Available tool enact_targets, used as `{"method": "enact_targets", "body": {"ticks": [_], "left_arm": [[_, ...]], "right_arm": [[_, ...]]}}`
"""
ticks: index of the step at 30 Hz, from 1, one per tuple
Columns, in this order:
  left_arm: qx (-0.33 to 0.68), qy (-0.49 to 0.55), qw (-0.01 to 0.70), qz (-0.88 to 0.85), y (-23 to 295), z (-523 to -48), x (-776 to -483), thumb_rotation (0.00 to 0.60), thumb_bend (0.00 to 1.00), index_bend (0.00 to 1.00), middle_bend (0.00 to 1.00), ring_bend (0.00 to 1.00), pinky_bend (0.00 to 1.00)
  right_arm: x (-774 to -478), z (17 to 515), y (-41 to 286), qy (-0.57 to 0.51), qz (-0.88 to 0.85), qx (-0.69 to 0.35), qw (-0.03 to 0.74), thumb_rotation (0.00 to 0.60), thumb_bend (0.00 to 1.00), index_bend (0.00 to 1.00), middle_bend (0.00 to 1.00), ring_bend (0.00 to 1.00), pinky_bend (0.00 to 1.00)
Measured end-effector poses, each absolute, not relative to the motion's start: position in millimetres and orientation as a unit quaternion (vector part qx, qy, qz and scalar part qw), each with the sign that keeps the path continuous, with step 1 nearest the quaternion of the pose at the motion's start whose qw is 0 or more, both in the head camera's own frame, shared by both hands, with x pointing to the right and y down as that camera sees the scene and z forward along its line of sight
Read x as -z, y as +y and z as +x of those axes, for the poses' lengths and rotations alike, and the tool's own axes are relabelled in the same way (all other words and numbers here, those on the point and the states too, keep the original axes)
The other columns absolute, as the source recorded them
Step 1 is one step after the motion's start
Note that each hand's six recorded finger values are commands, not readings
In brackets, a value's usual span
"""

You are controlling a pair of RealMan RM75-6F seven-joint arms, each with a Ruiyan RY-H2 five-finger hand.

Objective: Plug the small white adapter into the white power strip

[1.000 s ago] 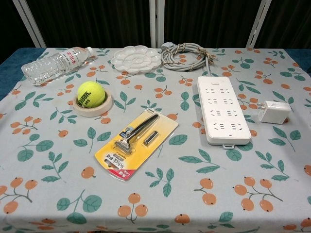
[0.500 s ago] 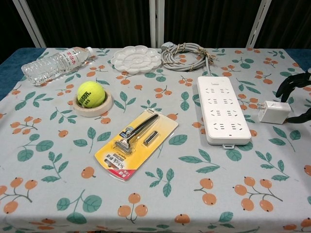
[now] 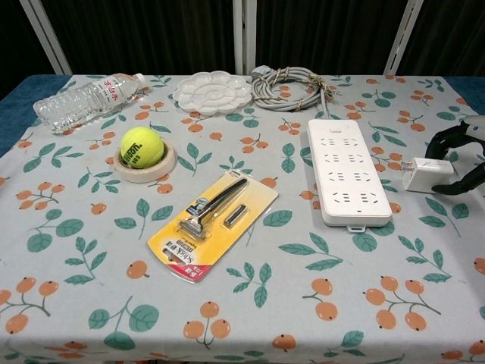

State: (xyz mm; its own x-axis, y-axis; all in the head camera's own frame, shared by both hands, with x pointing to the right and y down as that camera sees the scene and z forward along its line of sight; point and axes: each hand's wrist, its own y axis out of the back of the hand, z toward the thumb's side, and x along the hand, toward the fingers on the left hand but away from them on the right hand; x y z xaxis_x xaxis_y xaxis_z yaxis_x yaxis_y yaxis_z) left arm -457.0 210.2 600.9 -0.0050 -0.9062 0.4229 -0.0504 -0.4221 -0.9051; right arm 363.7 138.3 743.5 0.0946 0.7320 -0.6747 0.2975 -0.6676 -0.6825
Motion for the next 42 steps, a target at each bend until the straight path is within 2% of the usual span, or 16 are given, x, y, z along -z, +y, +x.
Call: {"method": "enact_targets", "body": {"ticks": [6,17,22,25,34,42], "left_arm": [[0.587,0.397,0.361,-0.606,211,-458,-601,0.6,0.13,0.01,0.0,0.0,0.0],[0.584,0.396,0.361,-0.609,211,-457,-603,0.6,0.13,0.01,0.0,0.0,0.0],[0.585,0.395,0.358,-0.611,212,-456,-604,0.6,0.13,0.01,0.0,0.0,0.0],[0.587,0.396,0.357,-0.61,213,-457,-603,0.6,0.13,0.01,0.0,0.0,0.0],[0.59,0.397,0.348,-0.611,214,-458,-607,0.6,0.13,0.01,0.0,0.0,0.0],[0.588,0.399,0.345,-0.613,214,-458,-609,0.6,0.13,0.01,0.0,0.0,0.0]], "right_arm": [[-739,361,135,-0.358,-0.713,-0.564,0.212,0.6,0.28,0.63,0.52,0.33,0.14],[-698,368,109,-0.252,-0.67,-0.607,0.344,0.6,0.36,0.67,0.55,0.36,0.13],[-676,363,91,-0.167,-0.633,-0.641,0.401,0.6,0.38,0.69,0.56,0.37,0.03],[-670,360,81,-0.121,-0.613,-0.663,0.414,0.6,0.38,0.69,0.55,0.37,0.0],[-673,333,67,0.0,-0.539,-0.704,0.462,0.6,0.4,0.69,0.55,0.37,0.0],[-698,300,76,0.052,-0.508,-0.704,0.494,0.6,0.4,0.67,0.54,0.37,0.0]]}}
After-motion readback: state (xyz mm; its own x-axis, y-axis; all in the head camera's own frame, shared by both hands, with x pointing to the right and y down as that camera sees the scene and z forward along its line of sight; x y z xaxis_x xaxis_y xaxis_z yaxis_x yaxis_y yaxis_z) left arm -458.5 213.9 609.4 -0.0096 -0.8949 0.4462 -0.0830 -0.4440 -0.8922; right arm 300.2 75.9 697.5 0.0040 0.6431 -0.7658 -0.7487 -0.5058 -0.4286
